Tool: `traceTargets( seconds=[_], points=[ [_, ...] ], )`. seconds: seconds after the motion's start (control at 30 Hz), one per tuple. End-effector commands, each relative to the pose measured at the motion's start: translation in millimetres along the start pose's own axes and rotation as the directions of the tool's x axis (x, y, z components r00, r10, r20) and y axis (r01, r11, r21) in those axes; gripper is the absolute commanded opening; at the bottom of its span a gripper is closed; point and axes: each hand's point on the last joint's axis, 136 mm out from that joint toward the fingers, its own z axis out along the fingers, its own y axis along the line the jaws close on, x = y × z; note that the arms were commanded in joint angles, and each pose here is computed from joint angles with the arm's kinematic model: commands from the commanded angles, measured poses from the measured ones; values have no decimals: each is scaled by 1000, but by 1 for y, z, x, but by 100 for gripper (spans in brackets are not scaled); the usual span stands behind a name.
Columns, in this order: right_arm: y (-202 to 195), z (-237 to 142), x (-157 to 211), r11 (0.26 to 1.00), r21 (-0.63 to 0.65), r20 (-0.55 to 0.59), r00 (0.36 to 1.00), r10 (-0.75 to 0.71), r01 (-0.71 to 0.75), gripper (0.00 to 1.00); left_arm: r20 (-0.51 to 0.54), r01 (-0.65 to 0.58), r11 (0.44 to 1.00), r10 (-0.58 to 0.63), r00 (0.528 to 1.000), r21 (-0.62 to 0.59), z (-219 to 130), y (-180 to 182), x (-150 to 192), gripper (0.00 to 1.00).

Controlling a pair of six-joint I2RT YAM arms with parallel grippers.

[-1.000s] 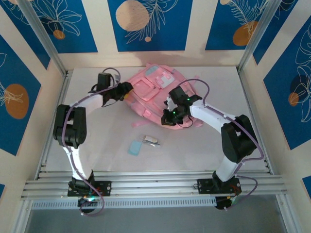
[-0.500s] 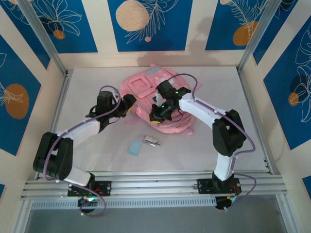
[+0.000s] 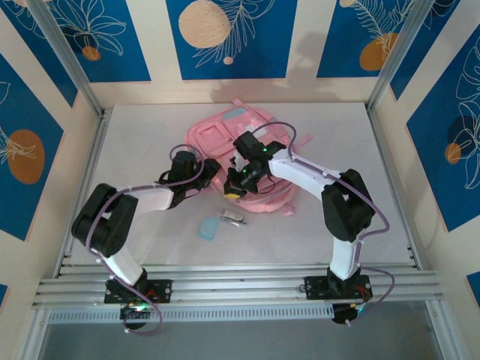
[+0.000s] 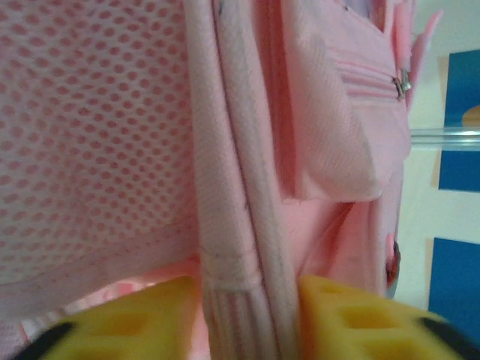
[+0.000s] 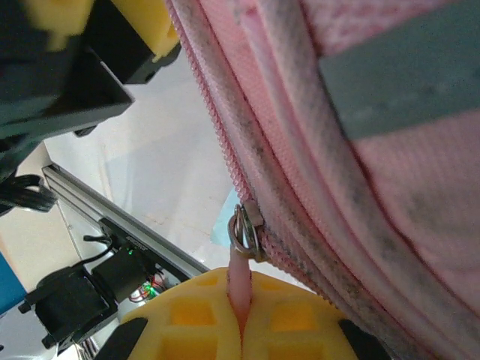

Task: Pack the student bag
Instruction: Zip the student bag at the top-center of the table.

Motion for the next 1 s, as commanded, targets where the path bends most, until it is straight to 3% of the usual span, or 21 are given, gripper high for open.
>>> traceTargets(
  seconds=[0.0, 0.1, 0.17, 0.27, 0.43, 0.57, 0.7, 0.8, 0.9, 0.97],
  points=[
    [12, -7, 31, 999, -36, -99, 995, -5, 2, 0, 46, -9, 999, 7, 999, 32, 15, -10, -9, 0],
    [-29, -12, 42, 985, 171, -137, 990, 24, 0, 0, 54, -28, 999, 26, 998, 24, 16, -11, -14, 0],
    [-72, -24, 48, 926, 377, -146, 986, 76, -16, 0, 64, -41, 999, 41, 997, 10, 13, -11, -17, 0],
    [-107, -39, 53, 881, 468, -144, 978, 149, -66, 0, 79, -36, 999, 36, 996, 2, 9, -7, -19, 0],
    [-110, -61, 46, 905, 403, -73, 981, 182, -138, 0, 84, -20, 1000, 21, 996, -17, 7, 2, -18, 0],
    [-73, -55, 47, 975, 159, -70, 983, 169, -156, 0, 92, -11, 1000, 13, 996, -22, 8, 6, -19, 0],
    [-44, -35, 60, 984, -13, -162, 971, 174, -178, 0, 97, -6, 1000, 7, 995, -12, 12, 6, -20, 0],
    [-31, -30, 71, 978, -65, -228, 957, 181, -200, 0, 104, -16, 1000, 17, 994, -14, 12, 6, -21, 0],
    [-33, -34, 75, 981, -32, -234, 955, 179, -192, 0, 109, -33, 999, 34, 993, -10, 10, 4, -22, 0],
    [-38, -38, 71, 984, 2, -202, 963, 176, -179, 16, 110, -41, 999, 41, 993, -4, 9, 1, -22, 0]
  ],
)
